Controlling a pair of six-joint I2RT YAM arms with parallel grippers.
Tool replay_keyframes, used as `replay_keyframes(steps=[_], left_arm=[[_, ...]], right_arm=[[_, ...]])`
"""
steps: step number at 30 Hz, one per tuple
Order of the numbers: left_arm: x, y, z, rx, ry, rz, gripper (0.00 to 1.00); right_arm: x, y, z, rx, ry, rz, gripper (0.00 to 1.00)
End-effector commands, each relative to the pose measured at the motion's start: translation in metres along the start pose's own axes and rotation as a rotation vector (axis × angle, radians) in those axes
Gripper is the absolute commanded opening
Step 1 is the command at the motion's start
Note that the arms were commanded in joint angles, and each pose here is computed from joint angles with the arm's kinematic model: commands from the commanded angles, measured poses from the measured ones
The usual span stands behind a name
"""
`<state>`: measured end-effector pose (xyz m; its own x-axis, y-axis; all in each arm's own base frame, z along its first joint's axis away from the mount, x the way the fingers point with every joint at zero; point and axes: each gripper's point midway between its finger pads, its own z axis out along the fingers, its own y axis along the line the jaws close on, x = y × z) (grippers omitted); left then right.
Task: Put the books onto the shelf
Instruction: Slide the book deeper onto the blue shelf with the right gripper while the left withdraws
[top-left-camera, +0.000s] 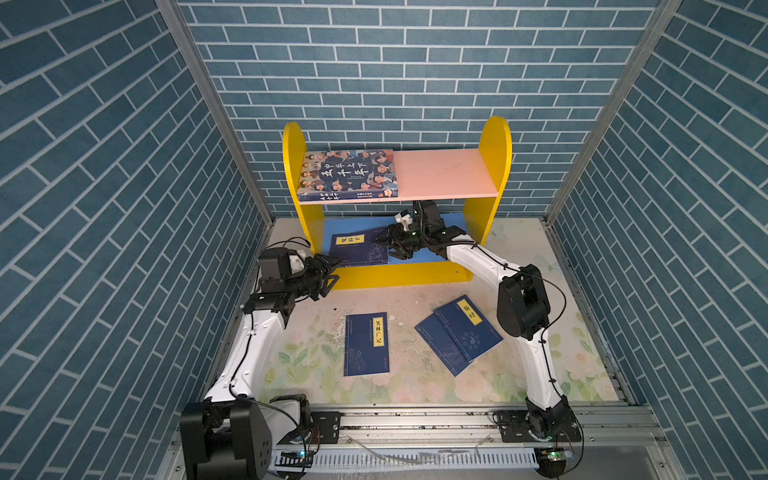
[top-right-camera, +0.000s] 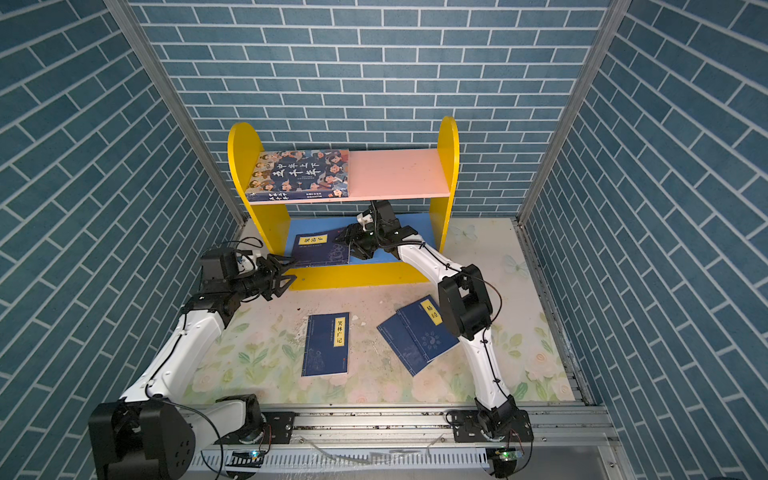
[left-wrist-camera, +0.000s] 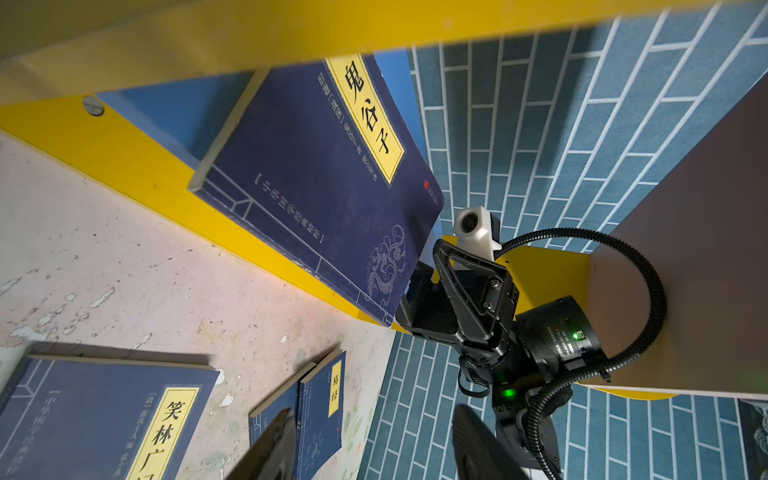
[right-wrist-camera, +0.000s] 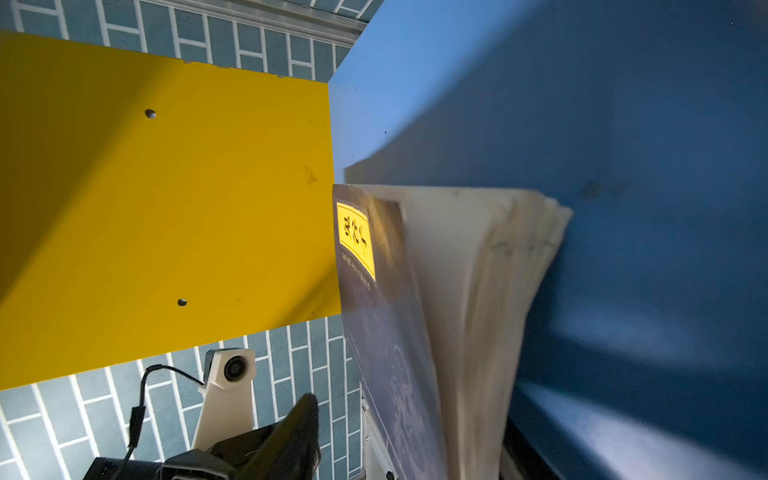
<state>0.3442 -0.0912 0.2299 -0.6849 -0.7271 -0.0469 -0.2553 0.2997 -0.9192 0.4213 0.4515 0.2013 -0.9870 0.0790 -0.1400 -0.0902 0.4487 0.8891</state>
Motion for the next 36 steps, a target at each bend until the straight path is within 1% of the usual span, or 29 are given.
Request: replay_keyframes(steps=[1,4,7,12,15,18,21,26,31,36], left_arm=[[-0.003,0.003,0.002,0.004,-0.004,0.087,0.62],[-0.005,0.007,0.005,-0.002,-0.005,0.103,0.62],[-0.005,0.01,0.008,0.006,-0.003,0.104,0.62],[-0.01,0.013,0.014,0.006,-0.005,0.139,0.62],[-0.012,0.011,0.017,0.019,-0.01,0.175,0.62],[-0.014,0.009,0.02,0.03,-0.008,0.206,0.62],[-0.012,0.005,0.024,0.046,0.015,0.258,0.63],[-0.007,0.01,0.026,0.022,0.05,0.307,0.63],[-0.01,0.01,0.028,0.025,0.035,0.346,0.63],[-0.013,0.009,0.039,0.041,0.034,0.38,0.63]], right_arm=[[-0.003,-0.006,-0.001,0.068,-0.014,-0.058,0.62],[-0.002,-0.01,-0.001,0.125,-0.018,-0.073,0.64],[-0.003,-0.011,0.001,0.151,-0.029,-0.081,0.65],[-0.008,-0.016,0.001,0.21,-0.059,-0.094,0.66],[-0.012,-0.019,-0.001,0.257,-0.082,-0.113,0.67],[-0.018,-0.027,-0.007,0.337,-0.12,-0.134,0.66],[-0.022,-0.03,-0.011,0.391,-0.142,-0.154,0.67],[-0.023,-0.026,-0.011,0.394,-0.157,-0.167,0.67],[-0.019,-0.017,-0.011,0.381,-0.158,-0.177,0.65],[-0.009,-0.009,-0.01,0.367,-0.147,-0.183,0.64]])
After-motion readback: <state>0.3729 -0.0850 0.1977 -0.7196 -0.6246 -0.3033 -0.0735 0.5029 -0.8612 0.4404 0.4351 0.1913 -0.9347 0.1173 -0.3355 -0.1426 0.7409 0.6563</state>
